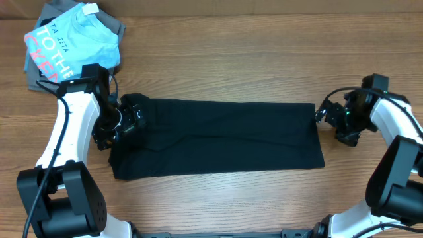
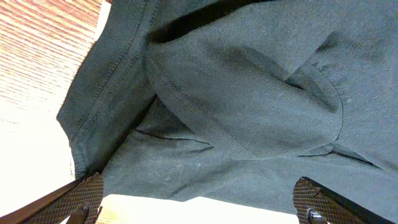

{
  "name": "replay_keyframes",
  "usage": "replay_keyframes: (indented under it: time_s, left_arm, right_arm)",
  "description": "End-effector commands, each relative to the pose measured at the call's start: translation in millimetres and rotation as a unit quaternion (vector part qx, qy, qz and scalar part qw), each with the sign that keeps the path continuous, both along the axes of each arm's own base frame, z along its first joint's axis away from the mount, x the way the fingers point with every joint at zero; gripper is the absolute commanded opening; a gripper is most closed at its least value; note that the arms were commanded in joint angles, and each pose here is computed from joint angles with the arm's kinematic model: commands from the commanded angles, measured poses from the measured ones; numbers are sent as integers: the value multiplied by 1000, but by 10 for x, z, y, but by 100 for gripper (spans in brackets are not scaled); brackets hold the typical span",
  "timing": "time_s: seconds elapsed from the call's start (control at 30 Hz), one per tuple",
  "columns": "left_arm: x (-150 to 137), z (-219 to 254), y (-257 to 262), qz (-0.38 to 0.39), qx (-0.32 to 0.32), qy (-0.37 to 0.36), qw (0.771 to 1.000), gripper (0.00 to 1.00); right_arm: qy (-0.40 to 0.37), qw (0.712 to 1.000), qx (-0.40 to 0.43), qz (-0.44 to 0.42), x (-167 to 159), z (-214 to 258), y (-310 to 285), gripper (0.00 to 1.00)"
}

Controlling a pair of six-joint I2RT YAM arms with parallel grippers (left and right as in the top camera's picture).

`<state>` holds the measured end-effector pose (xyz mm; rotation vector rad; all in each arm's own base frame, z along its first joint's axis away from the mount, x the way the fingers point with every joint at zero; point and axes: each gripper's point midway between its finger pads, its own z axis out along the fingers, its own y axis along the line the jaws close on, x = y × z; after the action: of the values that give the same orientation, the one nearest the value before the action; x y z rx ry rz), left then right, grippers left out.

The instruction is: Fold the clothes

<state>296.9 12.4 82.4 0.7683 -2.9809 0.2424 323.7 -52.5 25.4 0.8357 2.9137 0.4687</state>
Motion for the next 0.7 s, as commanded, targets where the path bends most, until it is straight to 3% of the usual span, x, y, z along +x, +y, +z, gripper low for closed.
replay_keyframes:
  time_s: [0.0, 0.17, 0.37, 0.53, 0.67]
  left_arm:
    - [-3, -32, -23, -3, -8, 3, 1000, 100]
    - [3, -32, -22, -3, -8, 1, 1000, 100]
    - [5, -32, -21, -3, -7, 1, 1000, 100]
    - [3, -32, -22, -3, -8, 1, 1000, 100]
    - [4, -32, -21, -3, -7, 1, 1000, 100]
  right_arm:
    - [-6, 1000, 26, 16, -79, -114, 109, 100]
    - [-13, 998, 57, 21, -182, -269, 256, 99]
    - [2, 996, 84, 33, -334, -359, 454, 87]
    - [23, 995, 90, 34, -418, -375, 552, 67]
    - [35, 995, 93, 26, -460, -374, 564, 37]
